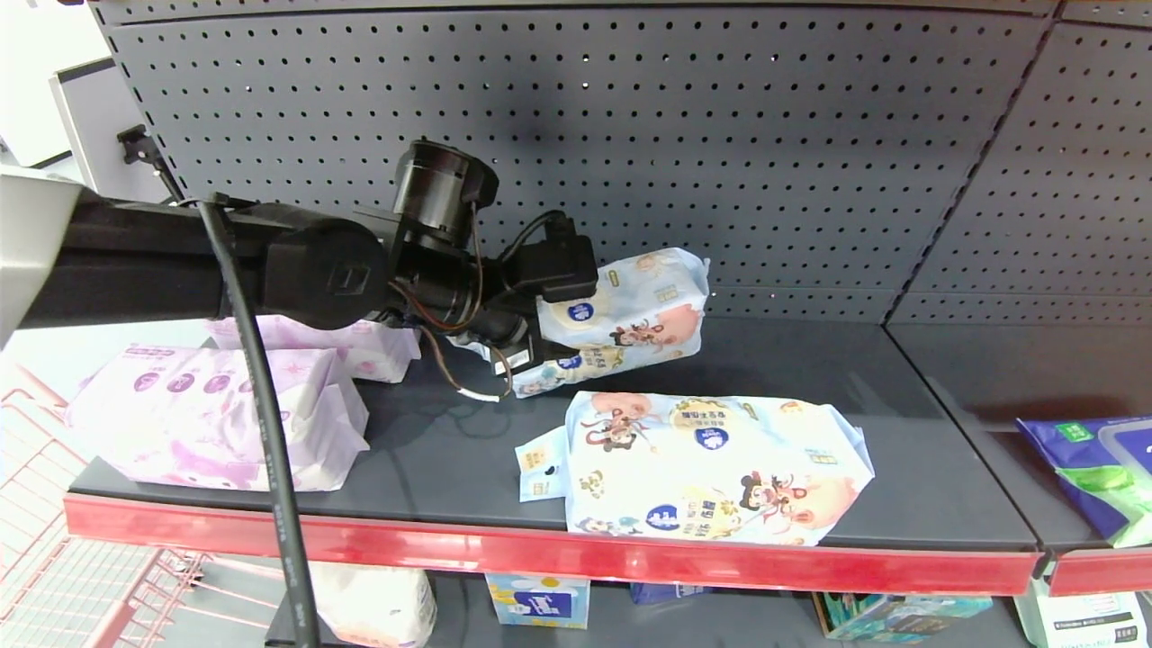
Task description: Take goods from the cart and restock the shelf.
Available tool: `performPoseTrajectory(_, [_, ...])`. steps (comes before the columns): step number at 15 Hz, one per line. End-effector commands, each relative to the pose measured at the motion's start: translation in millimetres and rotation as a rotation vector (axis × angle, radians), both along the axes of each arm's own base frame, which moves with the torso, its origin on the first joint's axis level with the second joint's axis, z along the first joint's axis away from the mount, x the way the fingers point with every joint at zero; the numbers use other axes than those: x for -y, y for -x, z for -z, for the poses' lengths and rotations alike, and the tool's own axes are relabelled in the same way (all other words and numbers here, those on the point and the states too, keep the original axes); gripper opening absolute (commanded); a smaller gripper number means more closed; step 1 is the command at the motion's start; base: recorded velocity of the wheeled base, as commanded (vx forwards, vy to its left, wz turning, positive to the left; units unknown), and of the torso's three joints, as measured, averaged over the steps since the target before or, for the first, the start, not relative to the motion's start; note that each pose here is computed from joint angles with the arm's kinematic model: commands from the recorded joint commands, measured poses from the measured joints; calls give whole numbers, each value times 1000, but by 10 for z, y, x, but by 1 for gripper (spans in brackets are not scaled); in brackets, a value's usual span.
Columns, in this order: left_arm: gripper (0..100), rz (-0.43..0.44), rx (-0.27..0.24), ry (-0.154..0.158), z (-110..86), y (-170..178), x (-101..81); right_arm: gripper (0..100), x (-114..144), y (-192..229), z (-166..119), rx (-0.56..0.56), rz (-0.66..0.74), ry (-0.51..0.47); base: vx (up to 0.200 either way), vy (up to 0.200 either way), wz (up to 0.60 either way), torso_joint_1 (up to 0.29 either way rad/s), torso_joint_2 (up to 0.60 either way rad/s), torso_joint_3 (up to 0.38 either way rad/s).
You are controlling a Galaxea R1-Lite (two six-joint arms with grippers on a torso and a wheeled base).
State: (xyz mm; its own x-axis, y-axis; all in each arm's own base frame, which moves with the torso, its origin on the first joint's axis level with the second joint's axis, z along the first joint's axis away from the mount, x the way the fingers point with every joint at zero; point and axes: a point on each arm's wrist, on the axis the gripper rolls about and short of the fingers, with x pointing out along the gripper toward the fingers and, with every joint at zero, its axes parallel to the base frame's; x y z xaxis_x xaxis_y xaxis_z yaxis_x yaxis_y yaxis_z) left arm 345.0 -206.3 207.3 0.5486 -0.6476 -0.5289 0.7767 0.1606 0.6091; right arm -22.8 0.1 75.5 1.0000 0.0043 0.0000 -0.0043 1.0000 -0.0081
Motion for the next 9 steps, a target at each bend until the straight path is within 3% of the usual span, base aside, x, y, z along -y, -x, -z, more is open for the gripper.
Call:
performPoseTrajectory(1, [0,2,-3,-2,12,1,1,100,0,-1,0,-2,0,0,0,0,0,0,0,0])
performPoseTrajectory(2, [0,4,3,-6,8,-3,-4,100,0,0,-5,0,-2,0,0,0,0,0,0,0])
performPoseTrajectory(3, [100,6,6,-6,4,-1,2,100,0,-1,0,-2,0,0,0,0,0,0,0,0])
performPoseTrajectory(9, [100,-2,6,0,-14,-4,-11,100,0,0,-5,0,-2,0,0,0,0,0,0,0])
